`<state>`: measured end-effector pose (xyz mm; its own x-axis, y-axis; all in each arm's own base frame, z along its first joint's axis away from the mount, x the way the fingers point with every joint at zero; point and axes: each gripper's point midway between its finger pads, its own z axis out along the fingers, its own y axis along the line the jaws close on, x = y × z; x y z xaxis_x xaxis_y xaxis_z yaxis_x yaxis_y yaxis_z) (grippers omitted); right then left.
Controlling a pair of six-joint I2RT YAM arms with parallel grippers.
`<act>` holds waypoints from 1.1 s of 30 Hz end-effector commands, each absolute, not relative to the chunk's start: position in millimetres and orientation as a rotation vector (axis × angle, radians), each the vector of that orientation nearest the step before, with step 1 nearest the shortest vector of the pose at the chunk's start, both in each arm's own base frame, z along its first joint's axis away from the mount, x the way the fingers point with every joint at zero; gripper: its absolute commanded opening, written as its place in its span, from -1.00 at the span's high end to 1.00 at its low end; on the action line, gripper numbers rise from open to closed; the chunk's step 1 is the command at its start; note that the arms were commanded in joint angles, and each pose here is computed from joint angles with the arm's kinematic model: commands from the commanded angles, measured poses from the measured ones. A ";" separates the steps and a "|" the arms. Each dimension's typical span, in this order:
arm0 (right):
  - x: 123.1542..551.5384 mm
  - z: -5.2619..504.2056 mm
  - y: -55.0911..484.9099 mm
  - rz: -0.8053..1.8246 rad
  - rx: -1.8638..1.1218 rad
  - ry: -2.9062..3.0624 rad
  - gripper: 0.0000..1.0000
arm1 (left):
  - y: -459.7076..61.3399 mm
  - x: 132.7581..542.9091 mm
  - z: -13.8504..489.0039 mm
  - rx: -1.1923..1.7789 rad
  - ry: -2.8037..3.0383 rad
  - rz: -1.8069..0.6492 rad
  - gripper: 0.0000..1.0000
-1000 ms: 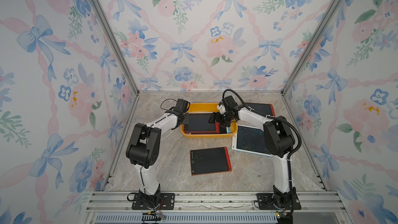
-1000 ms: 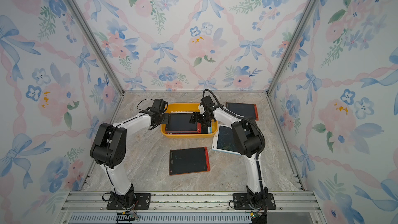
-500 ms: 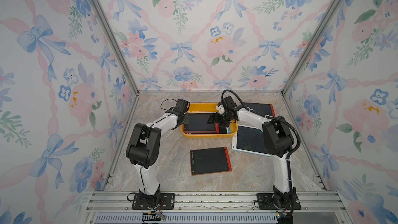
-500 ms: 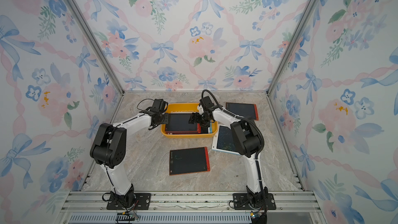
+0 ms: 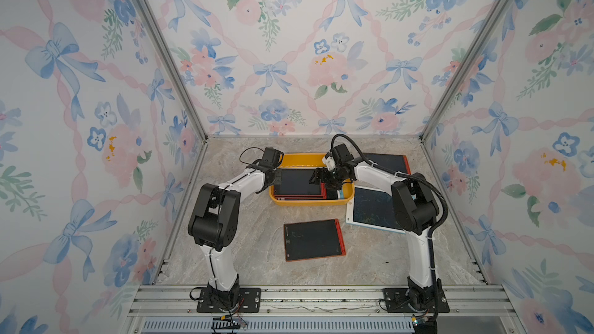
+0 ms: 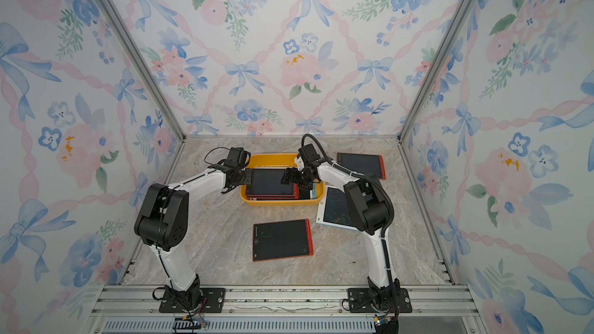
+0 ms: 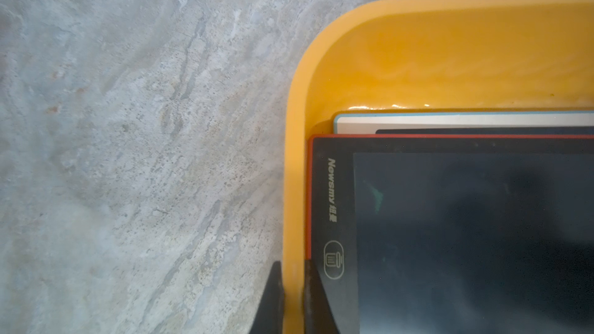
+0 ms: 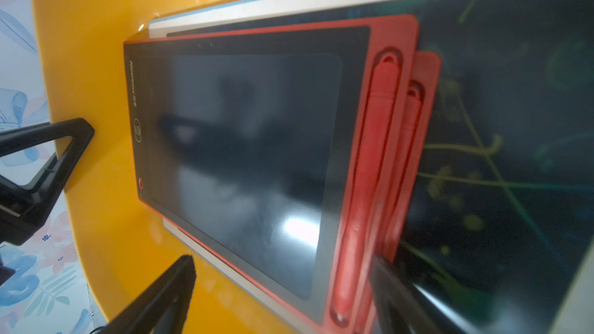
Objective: Take out the writing tablet from the storage box
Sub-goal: Pick up the writing tablet from the storage box.
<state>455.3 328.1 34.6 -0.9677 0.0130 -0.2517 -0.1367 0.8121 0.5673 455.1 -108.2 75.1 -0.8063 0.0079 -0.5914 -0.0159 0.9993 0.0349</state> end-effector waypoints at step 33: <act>452.3 122.2 345.7 1.367 -0.006 2.474 -0.74 | -122.7 438.7 60.6 0.081 2.580 0.012 1.00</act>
<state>459.4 322.6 89.4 -0.9531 0.1790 -0.2442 -0.0724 0.6483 0.7580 455.1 -108.2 75.1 -0.8063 0.0082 -0.5915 -0.0158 0.9992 0.0354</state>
